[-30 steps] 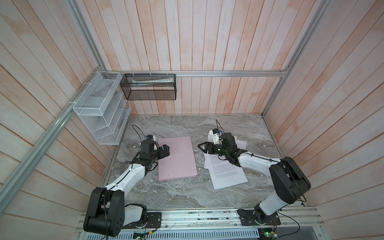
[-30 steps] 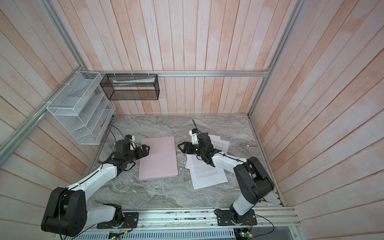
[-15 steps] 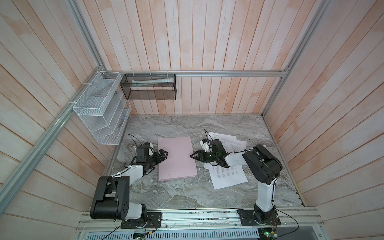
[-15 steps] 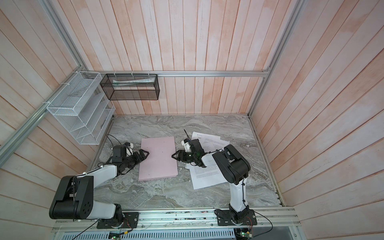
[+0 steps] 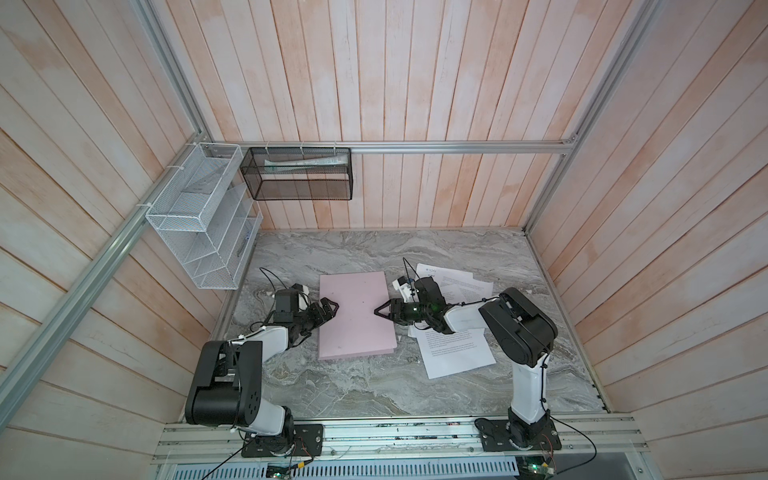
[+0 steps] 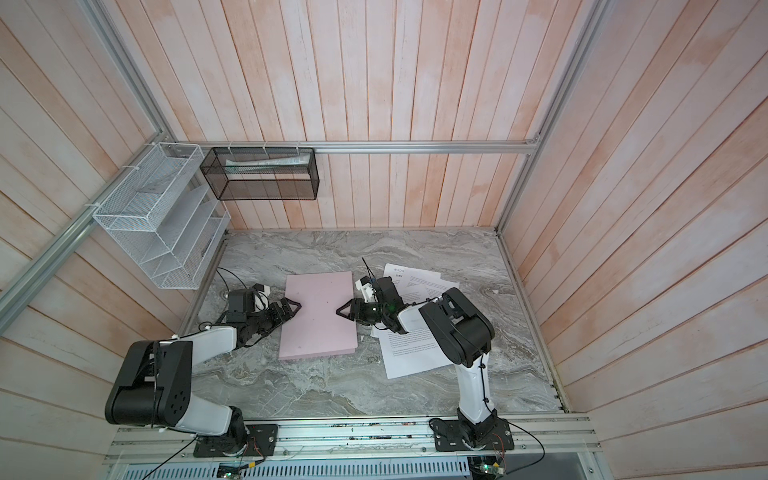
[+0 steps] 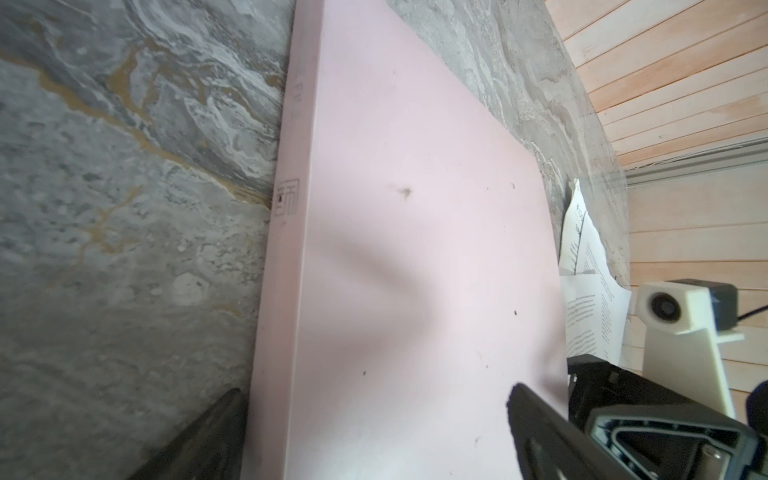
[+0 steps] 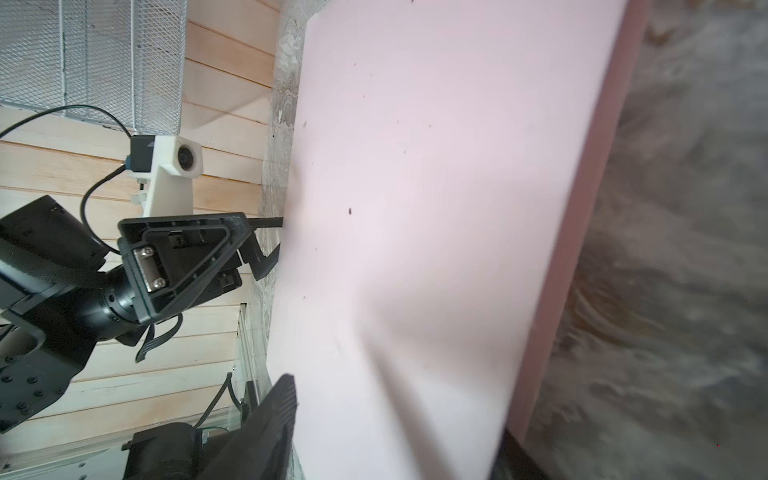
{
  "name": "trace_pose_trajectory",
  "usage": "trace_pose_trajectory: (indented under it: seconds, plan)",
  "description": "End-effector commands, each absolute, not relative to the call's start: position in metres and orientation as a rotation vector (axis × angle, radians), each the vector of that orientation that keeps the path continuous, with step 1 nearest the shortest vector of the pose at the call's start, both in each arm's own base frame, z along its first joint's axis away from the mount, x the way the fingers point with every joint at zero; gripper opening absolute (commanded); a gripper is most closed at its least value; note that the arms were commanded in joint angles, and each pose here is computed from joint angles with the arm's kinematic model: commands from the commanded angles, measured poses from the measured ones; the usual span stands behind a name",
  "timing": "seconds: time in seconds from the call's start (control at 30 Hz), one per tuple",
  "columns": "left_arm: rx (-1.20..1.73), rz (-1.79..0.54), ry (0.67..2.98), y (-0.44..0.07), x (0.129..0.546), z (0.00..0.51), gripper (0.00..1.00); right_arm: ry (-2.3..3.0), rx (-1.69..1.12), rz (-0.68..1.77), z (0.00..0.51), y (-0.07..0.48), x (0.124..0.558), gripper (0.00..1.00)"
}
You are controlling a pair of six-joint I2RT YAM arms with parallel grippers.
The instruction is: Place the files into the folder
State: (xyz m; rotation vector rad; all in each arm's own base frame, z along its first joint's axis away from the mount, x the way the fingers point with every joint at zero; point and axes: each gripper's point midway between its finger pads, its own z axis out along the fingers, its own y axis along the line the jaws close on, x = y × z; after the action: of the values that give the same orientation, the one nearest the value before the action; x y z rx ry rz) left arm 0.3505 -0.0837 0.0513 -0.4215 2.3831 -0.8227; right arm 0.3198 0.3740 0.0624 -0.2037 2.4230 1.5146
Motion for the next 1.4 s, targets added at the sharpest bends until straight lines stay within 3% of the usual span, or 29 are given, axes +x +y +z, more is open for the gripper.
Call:
trace_pose_trajectory:
  seconds: [0.0,0.47,0.67,0.9,1.2,1.37]
  plan:
    - [-0.37,-0.837,2.379,-0.088,0.354,0.059,0.99,2.349,-0.285,1.549,0.097,0.383,0.314,0.56]
    - [-0.239,-0.817,2.402,-0.119,0.357,0.068,0.99,2.261,-0.379,1.604,0.149,0.39,0.298,0.51]
    - [-0.145,-0.649,2.282,-0.115,0.347,0.118,1.0,2.228,-0.379,1.592,0.167,0.386,0.295,0.52]
    - [0.014,-0.507,2.151,-0.14,0.308,0.187,1.0,2.216,-0.356,1.631,0.169,0.387,0.294,0.52]
    - [0.249,-0.331,2.154,-0.186,0.236,0.2,1.0,2.188,-0.331,1.712,0.182,0.393,0.294,0.52]
    - [0.357,-0.118,2.21,-0.207,0.218,0.189,1.0,2.22,-0.3,1.689,0.178,0.395,0.297,0.48]
